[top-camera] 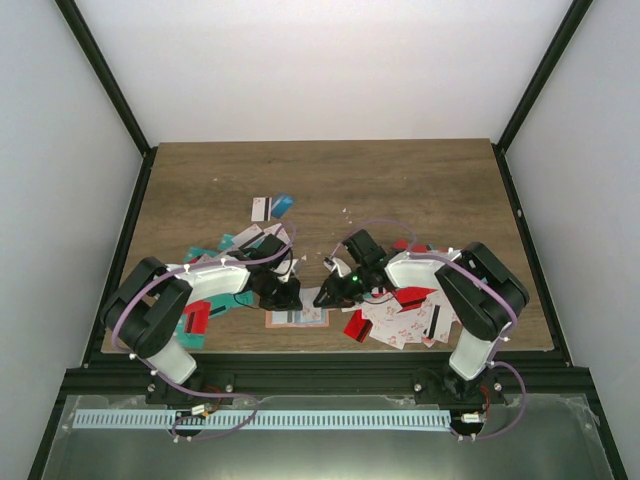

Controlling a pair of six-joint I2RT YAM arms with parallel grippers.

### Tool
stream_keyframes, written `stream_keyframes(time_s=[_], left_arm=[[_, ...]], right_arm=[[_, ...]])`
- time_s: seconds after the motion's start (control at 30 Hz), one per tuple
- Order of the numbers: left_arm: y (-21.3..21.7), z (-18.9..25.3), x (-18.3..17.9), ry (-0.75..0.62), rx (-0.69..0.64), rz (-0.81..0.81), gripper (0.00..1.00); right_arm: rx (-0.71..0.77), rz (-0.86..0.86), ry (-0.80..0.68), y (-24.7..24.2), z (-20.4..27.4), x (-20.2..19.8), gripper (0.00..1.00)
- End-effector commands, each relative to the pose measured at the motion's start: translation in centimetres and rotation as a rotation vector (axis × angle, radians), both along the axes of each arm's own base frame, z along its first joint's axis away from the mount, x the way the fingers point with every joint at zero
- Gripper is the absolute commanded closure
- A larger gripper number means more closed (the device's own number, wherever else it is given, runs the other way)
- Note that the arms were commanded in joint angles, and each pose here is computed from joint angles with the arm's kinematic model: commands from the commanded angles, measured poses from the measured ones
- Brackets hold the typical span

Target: Put the credit cards into the card holder

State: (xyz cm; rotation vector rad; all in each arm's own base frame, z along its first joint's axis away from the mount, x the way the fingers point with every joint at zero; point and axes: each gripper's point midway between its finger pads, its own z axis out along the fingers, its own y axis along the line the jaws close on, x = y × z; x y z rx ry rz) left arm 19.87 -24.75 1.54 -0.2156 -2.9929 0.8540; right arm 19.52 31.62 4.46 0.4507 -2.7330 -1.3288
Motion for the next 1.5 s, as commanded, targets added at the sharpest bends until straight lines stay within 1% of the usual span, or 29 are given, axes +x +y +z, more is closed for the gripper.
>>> stream_keyframes(time_s=[0.0,0.17,0.37,0.6,0.73,0.9,1.03,1.13,1.2,1.3,1.4,1.47], left_arm=[[1.8,-2.1,-1.1,0.025,0.107,0.005,0.96],[1.8,-1.6,-0.9,0.015,0.104,0.008,0.96],[1.6,0.8,-0.1,-0.026,0.092,0.026,0.96],[2.3,3.8,0.2,-0.076,0.099,0.058,0.92],[3.2,5.6,0.1,-0.106,0.105,0.098,0.89],[5.2,7.8,0.4,-0.158,0.154,0.181,0.87],[7.0,10.0,0.7,-0.223,0.185,0.266,0.85],[8.0,11.3,0.9,-0.252,0.188,0.324,0.84],[8.2,11.8,0.9,-0.267,0.183,0.335,0.83],[7.9,12.3,1.0,-0.276,0.159,0.333,0.8],[7.2,12.7,1.2,-0.28,0.126,0.311,0.78],[6.4,12.9,1.4,-0.279,0.097,0.291,0.78]], right_arm=[[0.055,0.059,-0.017,1.6,0.8,-0.3,0.71],[0.05,0.075,-0.012,2.0,0.5,-0.6,0.71],[0.038,0.071,-0.016,1.9,0.4,-0.4,0.71],[0.029,0.071,-0.016,2.1,0.4,-0.2,0.71],[0.047,0.083,-0.029,2.9,1.5,0.0,0.7],[0.092,0.175,-0.056,6.5,3.9,-0.4,0.64],[0.175,0.299,-0.102,10.9,7.8,-1.6,0.54],[0.27,0.354,-0.152,12.7,11.9,-2.2,0.45],[0.319,0.355,-0.191,12.9,14.3,-2.1,0.4],[0.33,0.332,-0.265,12.7,16.5,-1.7,0.37],[0.277,0.291,-0.319,11.6,16.7,-1.2,0.35],[0.223,0.242,-0.348,10.2,16.1,-0.8,0.33]])
